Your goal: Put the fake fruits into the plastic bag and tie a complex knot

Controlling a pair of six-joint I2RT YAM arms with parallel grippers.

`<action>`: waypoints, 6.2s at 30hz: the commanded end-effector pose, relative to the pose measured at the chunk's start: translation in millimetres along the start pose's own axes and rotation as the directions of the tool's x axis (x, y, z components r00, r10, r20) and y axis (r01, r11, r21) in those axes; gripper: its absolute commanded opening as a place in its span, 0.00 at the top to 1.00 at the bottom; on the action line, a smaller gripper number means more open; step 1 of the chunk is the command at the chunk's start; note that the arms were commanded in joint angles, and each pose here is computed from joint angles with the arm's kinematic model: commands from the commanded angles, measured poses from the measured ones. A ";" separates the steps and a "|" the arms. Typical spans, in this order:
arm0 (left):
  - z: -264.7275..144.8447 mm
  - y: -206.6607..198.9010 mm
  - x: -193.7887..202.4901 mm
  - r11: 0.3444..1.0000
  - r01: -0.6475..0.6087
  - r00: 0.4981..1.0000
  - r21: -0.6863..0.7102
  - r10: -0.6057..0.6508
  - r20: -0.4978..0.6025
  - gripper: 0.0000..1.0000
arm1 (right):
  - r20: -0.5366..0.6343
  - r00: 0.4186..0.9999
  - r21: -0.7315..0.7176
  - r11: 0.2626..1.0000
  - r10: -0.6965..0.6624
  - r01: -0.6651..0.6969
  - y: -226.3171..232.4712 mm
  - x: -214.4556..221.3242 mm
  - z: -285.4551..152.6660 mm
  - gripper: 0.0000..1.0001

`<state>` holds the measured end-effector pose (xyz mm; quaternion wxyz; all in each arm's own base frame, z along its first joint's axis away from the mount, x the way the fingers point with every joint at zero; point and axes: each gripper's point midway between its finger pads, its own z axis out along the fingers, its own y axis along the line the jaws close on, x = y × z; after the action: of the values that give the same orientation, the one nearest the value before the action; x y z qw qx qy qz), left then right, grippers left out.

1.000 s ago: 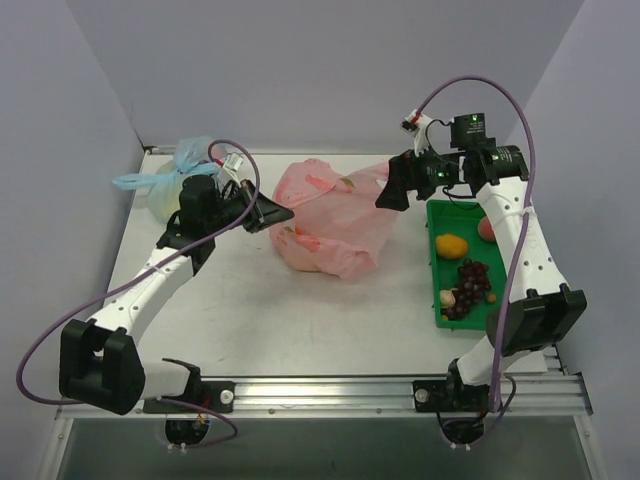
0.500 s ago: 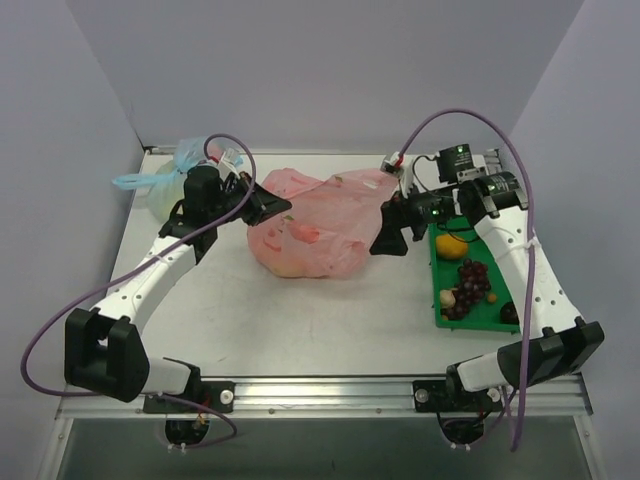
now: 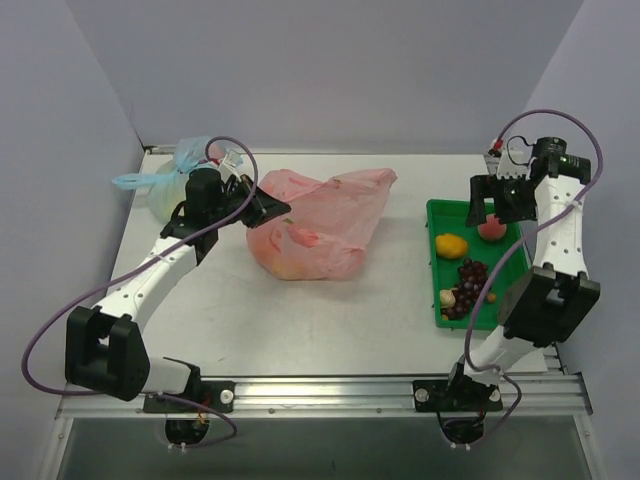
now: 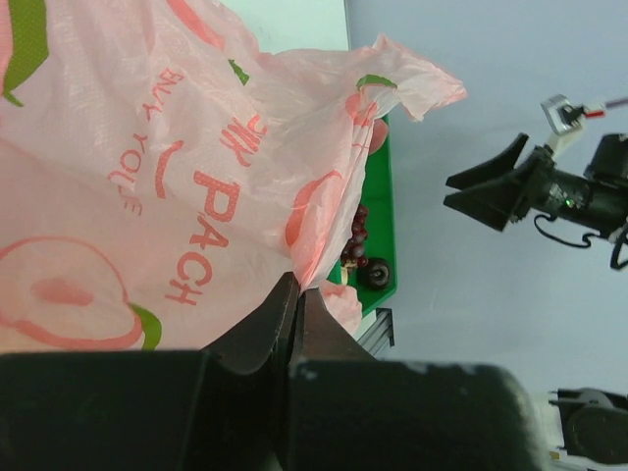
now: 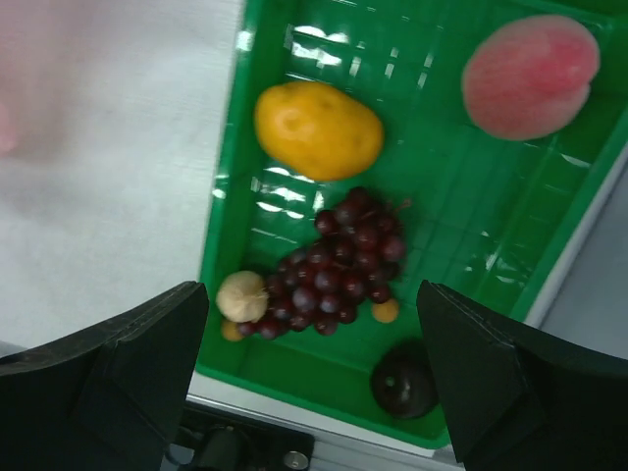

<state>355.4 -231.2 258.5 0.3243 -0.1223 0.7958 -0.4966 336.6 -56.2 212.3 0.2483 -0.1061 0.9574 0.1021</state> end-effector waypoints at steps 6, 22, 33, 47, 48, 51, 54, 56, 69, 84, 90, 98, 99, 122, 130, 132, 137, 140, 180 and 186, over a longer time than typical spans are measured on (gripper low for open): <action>-0.6 4.3 -5.3 0.998 -0.057 0.998 -0.005 0.057 0.023 1.00 | -0.130 0.961 0.307 0.931 0.245 -0.196 -86.8 -5.8 52.6 0.02; 8.1 16.7 -7.2 0.999 -0.040 0.999 -0.014 0.040 0.012 1.00 | -0.199 0.933 0.400 0.894 0.300 -0.202 -130.6 4.3 119.2 0.00; 15.3 22.9 -9.7 0.999 -0.041 0.999 -0.032 0.042 0.003 1.00 | -0.236 0.921 0.347 0.912 0.308 -0.216 -130.8 9.3 151.2 0.03; 16.0 33.2 -3.9 0.997 -0.051 0.999 -0.050 0.050 -0.010 1.00 | -0.244 0.921 0.283 0.931 0.303 -0.231 -132.5 11.3 173.9 0.14; 15.9 33.0 -4.1 0.997 -0.054 0.999 -0.049 0.054 -0.010 1.00 | -0.238 0.925 0.278 0.933 0.296 -0.228 -132.1 8.8 172.6 0.19; 14.8 31.1 -4.5 0.997 -0.071 0.997 -0.043 0.070 -0.010 1.00 | -0.198 0.937 0.245 0.940 0.287 -0.236 -124.5 -1.4 159.5 0.33; 13.4 28.7 -4.6 0.996 -0.075 0.997 -0.037 0.075 -0.009 1.00 | -0.127 0.954 0.176 0.952 0.273 -0.249 -104.4 -14.8 133.7 0.39; 12.1 28.1 -3.8 0.997 -0.074 0.997 -0.035 0.074 -0.009 1.00 | -0.090 0.960 0.063 0.963 0.265 -0.260 -77.1 -18.8 122.6 0.39; 13.4 26.0 -1.7 1.000 -0.026 1.000 -0.013 0.025 -0.012 1.00 | 0.142 0.987 -0.351 0.936 0.068 -0.014 163.6 -53.8 46.0 0.44; 21.2 23.0 -4.4 0.997 0.067 0.998 0.045 -0.067 -0.006 1.00 | 0.139 0.979 -0.410 0.892 -0.146 0.191 332.3 -89.3 141.5 0.00; 19.5 21.6 -5.8 0.997 0.064 0.998 0.052 -0.064 -0.004 1.00 | 0.093 0.984 -0.411 0.895 -0.151 0.176 320.5 -64.8 127.6 0.00; 17.6 27.4 0.1 0.998 0.049 0.999 0.039 -0.049 -0.018 1.00 | 0.073 0.982 -0.495 0.848 -0.174 0.187 310.4 -21.2 61.7 0.00; 17.1 27.6 -0.6 0.998 0.048 0.999 0.037 -0.047 -0.016 1.00 | 0.072 0.979 -0.502 0.841 -0.191 0.201 304.2 -15.4 55.2 0.00; 13.6 39.9 11.3 1.000 -0.012 0.999 0.021 0.013 -0.035 1.00 | -0.220 0.788 0.303 0.808 0.575 -0.506 -6.9 121.2 40.5 0.00; 15.1 48.8 9.0 0.999 -0.022 0.999 -0.025 0.021 -0.039 1.00 | -0.316 0.737 0.376 0.792 0.598 -0.482 -22.9 147.3 92.4 0.00; 16.6 53.1 8.2 0.999 -0.023 0.999 -0.040 0.021 -0.040 1.00 | -0.342 0.740 0.364 0.808 0.579 -0.464 -20.6 155.9 102.0 0.00; 19.9 60.5 5.4 0.998 -0.013 0.999 -0.058 0.011 -0.043 1.00 | -0.390 0.732 0.333 0.826 0.559 -0.454 -17.1 171.3 119.2 0.02; 21.4 64.9 6.0 0.998 0.000 0.999 -0.067 -0.003 -0.047 1.00 | -0.397 0.733 0.319 0.832 0.552 -0.453 -15.9 171.2 124.8 0.14; 18.2 50.7 10.1 0.998 0.057 0.997 0.006 -0.056 -0.051 1.00 | -0.022 0.699 -0.225 0.678 0.714 -0.700 96.3 -42.6 31.3 1.00; 18.7 51.7 6.6 0.998 0.061 0.997 0.004 -0.061 -0.053 1.00 | -0.042 0.750 -0.312 0.704 0.660 -0.637 152.5 -90.7 64.2 1.00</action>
<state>363.4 -224.0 180.8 0.2600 -0.1515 0.8172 -0.4916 376.7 87.2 205.7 0.1962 0.2015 0.9136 0.2937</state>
